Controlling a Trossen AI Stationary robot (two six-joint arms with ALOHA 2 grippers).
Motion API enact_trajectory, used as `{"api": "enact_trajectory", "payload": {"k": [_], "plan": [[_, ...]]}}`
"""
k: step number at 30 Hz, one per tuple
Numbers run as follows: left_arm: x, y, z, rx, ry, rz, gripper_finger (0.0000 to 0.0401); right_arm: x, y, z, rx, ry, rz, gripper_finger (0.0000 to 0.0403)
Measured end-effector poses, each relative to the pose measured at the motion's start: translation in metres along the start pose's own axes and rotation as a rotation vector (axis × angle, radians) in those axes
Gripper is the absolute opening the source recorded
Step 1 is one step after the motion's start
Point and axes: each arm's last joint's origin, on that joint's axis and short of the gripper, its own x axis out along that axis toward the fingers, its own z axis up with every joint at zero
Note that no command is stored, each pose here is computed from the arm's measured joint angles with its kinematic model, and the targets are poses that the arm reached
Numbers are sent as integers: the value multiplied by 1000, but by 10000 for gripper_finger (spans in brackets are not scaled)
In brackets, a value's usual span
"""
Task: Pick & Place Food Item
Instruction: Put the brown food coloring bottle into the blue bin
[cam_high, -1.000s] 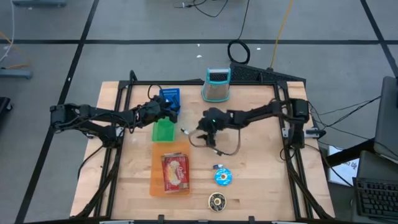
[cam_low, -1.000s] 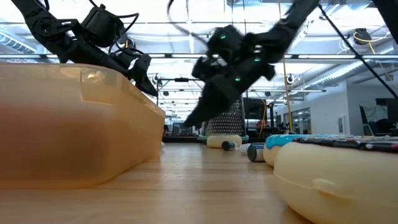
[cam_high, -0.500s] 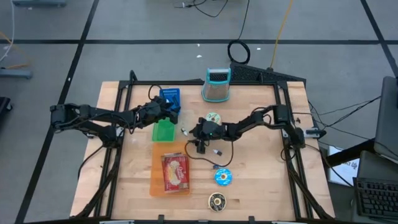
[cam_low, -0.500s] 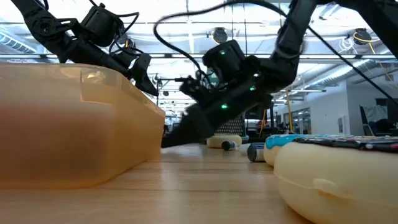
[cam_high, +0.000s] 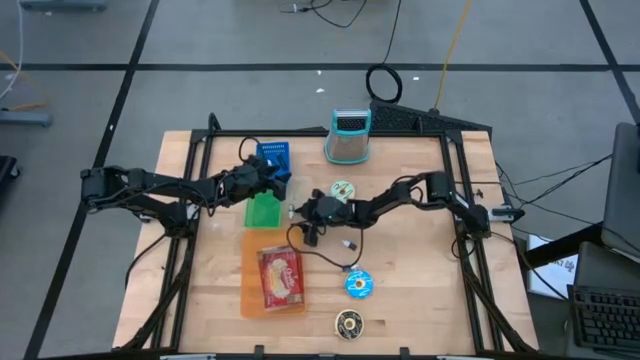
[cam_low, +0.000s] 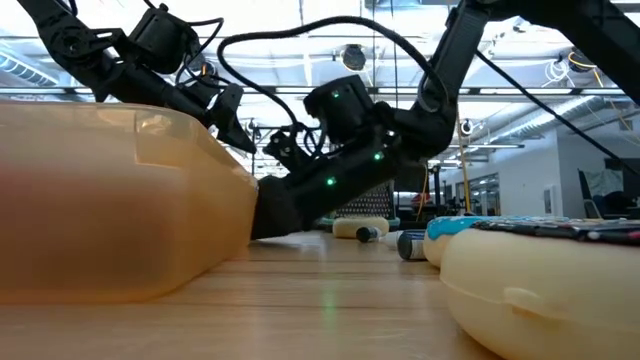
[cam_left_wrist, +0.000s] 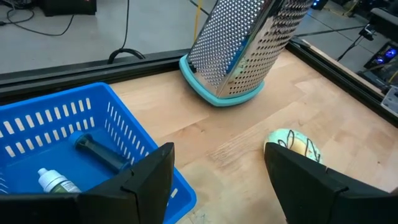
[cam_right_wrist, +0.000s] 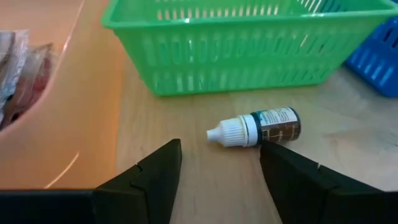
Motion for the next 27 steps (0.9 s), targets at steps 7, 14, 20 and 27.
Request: {"api": "enact_trajectory", "payload": {"k": [7,14,20,27], "plan": [[0,0,0,-2,-1,0,253,1,-2,-5,-12,39,-31,198],[0,0,0,-3,-2,-1,253,1,-3,-6,-14,46,-43,142],[0,0,0,-2,0,-4,253,1,-3,-6,-14,49,-50,89],[0,0,0,-2,1,-5,253,-6,-4,-2,-36,131,-51,58]]}}
